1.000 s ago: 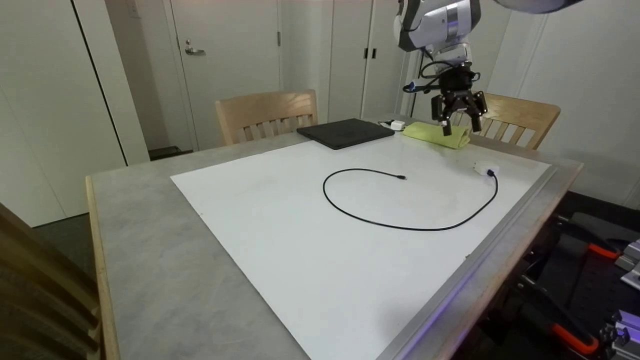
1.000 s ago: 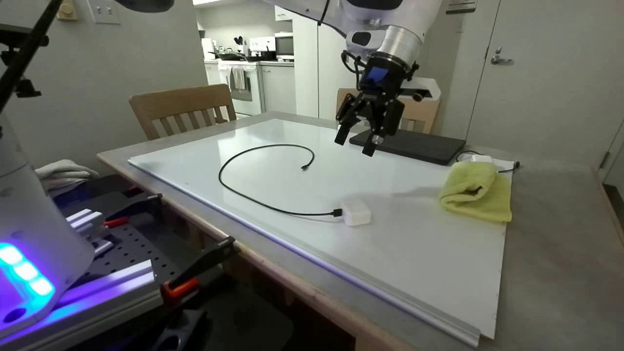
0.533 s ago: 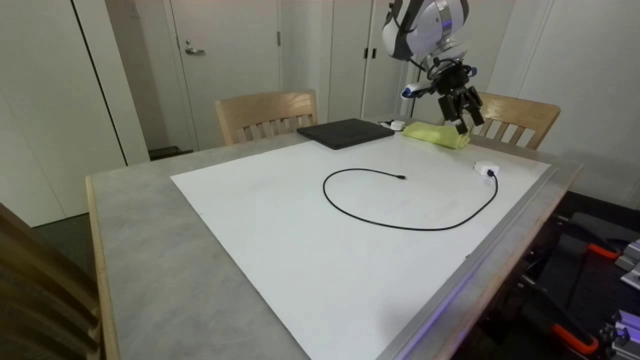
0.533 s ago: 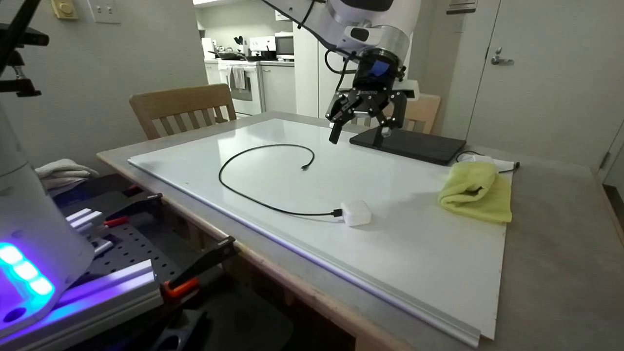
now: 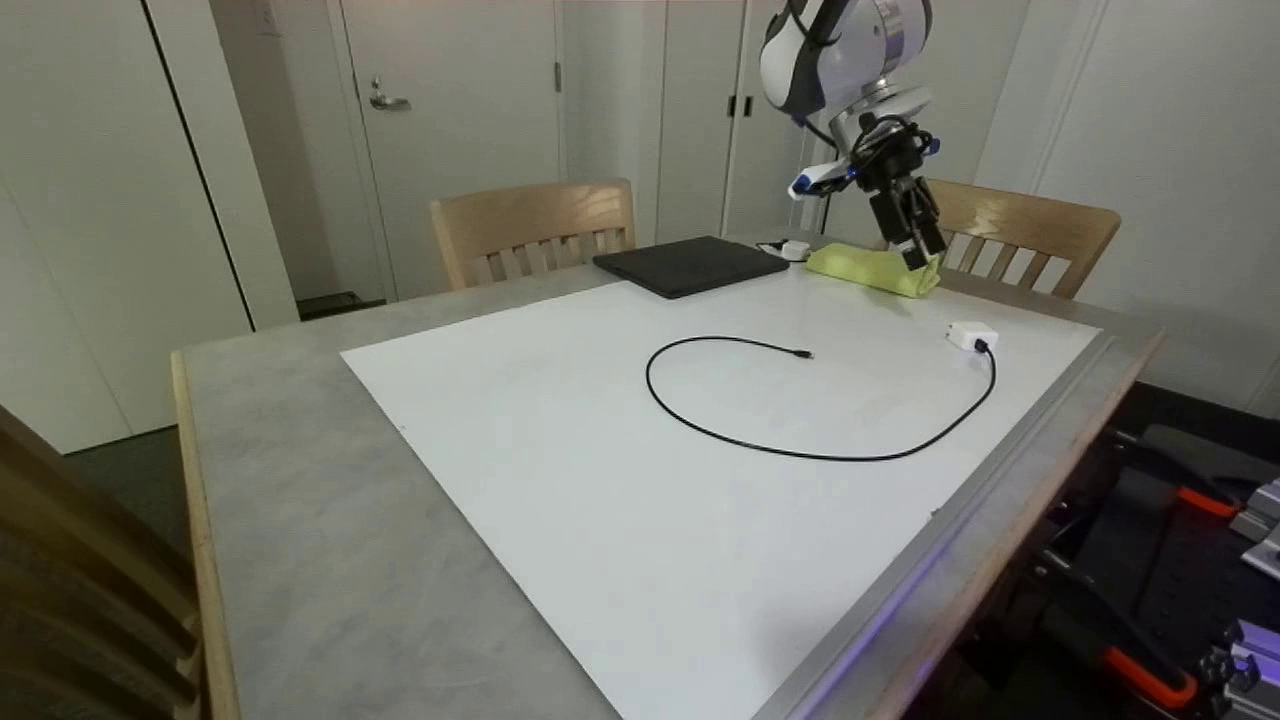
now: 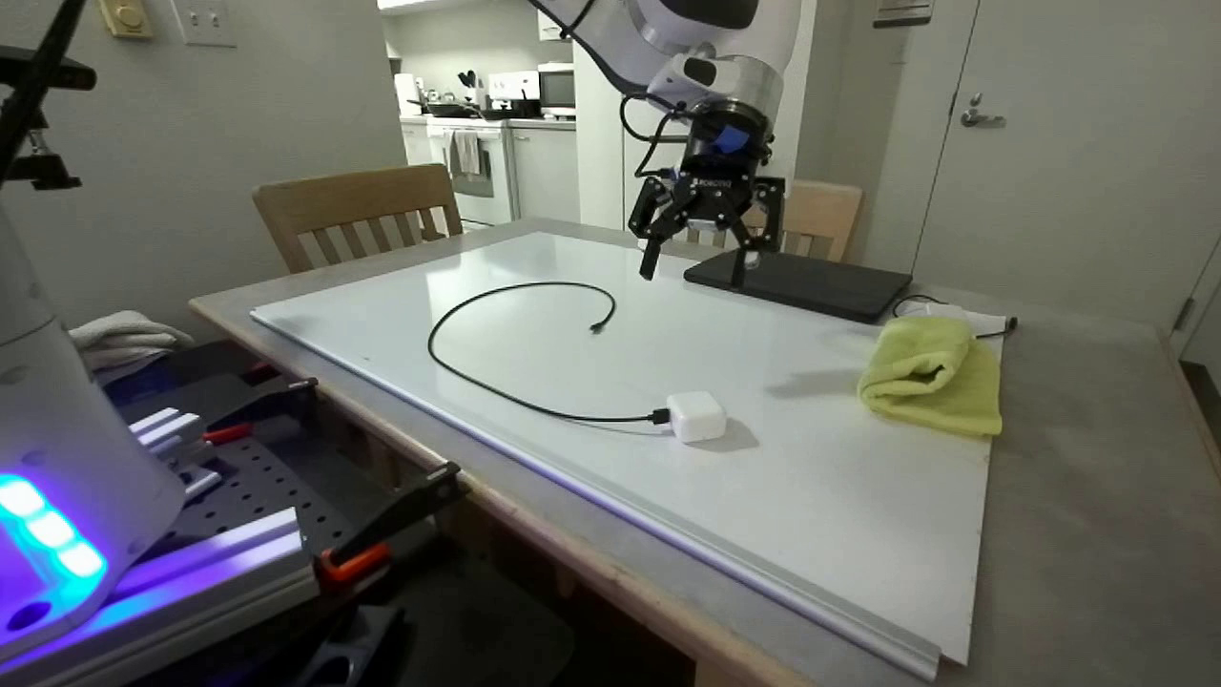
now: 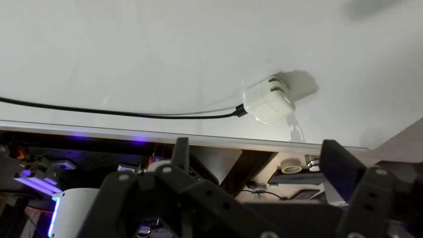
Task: Uncoil the black charger
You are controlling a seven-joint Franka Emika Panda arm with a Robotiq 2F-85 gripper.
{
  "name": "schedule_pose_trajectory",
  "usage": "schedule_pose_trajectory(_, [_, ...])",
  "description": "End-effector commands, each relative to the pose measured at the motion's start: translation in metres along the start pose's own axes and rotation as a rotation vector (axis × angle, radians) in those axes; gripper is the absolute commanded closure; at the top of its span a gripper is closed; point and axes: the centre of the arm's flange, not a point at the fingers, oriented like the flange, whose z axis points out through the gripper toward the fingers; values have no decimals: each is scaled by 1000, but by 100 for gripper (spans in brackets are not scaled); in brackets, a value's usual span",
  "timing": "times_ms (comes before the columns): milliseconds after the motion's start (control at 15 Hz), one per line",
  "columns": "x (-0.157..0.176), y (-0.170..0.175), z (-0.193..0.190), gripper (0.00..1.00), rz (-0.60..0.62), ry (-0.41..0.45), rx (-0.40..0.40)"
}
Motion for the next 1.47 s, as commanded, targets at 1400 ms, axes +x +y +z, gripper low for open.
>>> schedule_pose_trajectory(1400, [2, 104, -11, 0, -494, -421, -98])
